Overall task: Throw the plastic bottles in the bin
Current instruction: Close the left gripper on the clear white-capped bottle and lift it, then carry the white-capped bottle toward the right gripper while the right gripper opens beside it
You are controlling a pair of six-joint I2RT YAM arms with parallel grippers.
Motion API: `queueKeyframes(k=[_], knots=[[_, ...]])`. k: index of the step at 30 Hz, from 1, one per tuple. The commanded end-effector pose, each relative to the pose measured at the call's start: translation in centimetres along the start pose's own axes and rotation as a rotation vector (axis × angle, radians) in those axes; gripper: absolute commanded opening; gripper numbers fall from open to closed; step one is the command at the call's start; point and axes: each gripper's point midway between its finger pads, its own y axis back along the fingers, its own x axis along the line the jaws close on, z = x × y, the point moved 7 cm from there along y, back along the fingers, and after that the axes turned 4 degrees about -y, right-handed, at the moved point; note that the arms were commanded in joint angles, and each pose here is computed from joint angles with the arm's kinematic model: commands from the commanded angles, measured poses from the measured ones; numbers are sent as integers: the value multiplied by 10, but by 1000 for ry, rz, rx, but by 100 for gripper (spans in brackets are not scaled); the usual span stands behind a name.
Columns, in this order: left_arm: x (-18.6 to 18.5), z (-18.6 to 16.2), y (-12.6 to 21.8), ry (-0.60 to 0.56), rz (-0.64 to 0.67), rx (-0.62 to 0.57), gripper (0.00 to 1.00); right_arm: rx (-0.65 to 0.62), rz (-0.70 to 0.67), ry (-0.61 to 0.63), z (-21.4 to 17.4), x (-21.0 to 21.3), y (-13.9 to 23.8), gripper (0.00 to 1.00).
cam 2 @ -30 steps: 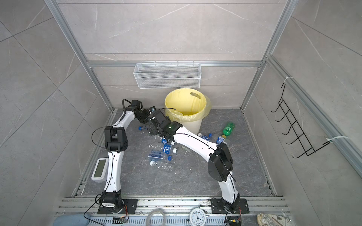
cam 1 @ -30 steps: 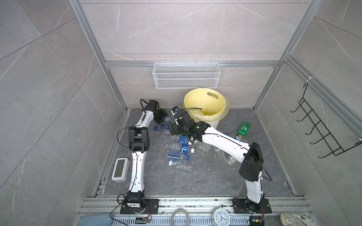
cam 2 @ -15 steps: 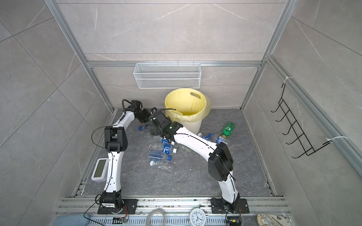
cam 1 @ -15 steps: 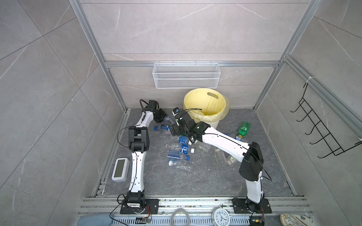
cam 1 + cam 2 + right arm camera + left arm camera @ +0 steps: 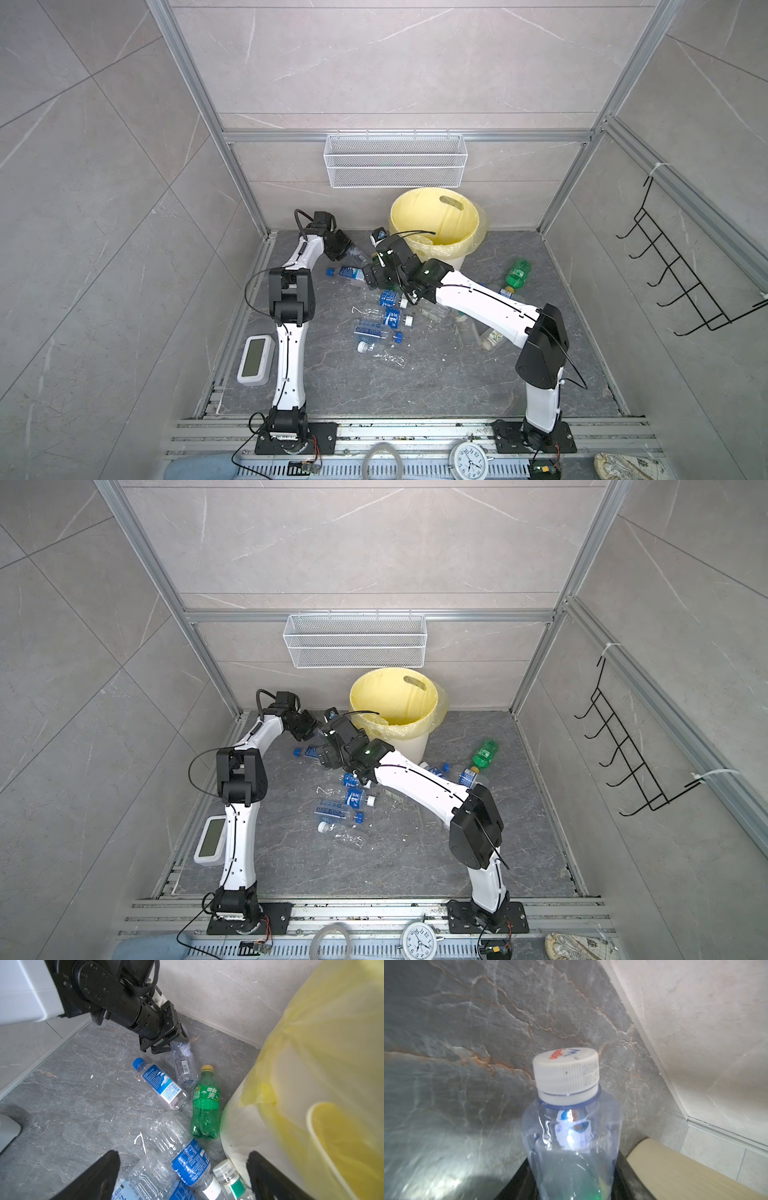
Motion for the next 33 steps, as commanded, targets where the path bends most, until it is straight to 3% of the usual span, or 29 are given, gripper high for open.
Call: queueKeyframes(k=[1,16,33], knots=[[-37,5,54,-62,-79,-42,46,-14,-13,-40,6,-8,17,99],[-50,-26,117,-69,-106,-38,45,-40,3,-97,3,-14,35,99],[-44,-95,163,-1,-280,90,44,25,147,-169,-11,3,22,99]])
